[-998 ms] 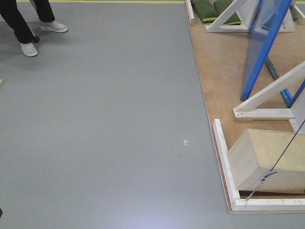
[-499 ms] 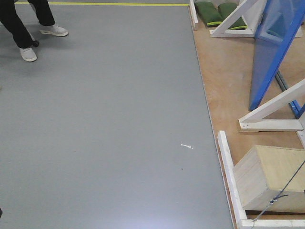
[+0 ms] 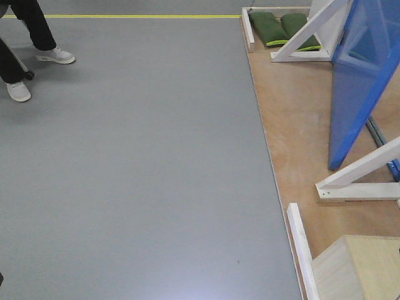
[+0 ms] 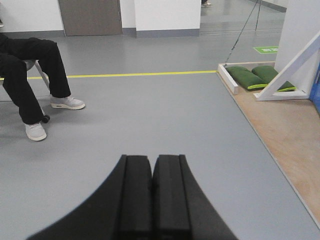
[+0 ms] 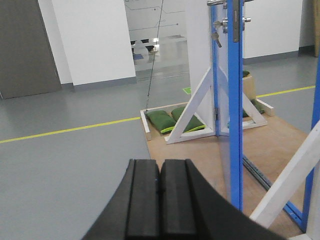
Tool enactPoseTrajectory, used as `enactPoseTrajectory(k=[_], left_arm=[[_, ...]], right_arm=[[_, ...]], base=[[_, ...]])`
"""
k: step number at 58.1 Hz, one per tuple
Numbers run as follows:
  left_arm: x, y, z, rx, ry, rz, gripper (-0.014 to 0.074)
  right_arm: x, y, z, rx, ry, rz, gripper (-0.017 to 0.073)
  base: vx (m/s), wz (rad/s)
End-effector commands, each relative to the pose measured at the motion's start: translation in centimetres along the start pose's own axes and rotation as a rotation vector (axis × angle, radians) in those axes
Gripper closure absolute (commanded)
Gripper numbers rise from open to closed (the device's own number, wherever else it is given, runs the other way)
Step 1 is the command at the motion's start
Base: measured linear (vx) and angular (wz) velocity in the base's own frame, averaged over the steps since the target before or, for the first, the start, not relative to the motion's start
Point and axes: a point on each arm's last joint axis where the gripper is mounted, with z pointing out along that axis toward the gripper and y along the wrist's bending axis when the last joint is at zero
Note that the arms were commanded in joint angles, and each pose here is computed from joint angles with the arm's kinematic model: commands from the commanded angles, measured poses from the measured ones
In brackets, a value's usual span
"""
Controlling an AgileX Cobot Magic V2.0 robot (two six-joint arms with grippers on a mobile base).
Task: Move to blue door and open it
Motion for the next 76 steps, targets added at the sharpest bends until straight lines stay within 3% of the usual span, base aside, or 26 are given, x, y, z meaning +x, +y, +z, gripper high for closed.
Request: enactPoseTrajectory(k=[1, 76], left_arm=[[-1.61, -0.03, -0.37, 0.009, -0.115, -0.007, 0.0521], [-1.61, -0.03, -0.37, 0.009, -0.115, -0.007, 0.0521]], right_arm=[[-0.79, 0.02, -0.14, -0.001, -0.097, -0.013, 0.0547], [-0.78, 0.02, -0.13, -0.001, -0.096, -0.012, 0.0547]], base=[[0.42, 0.01], [0.44, 0.01]])
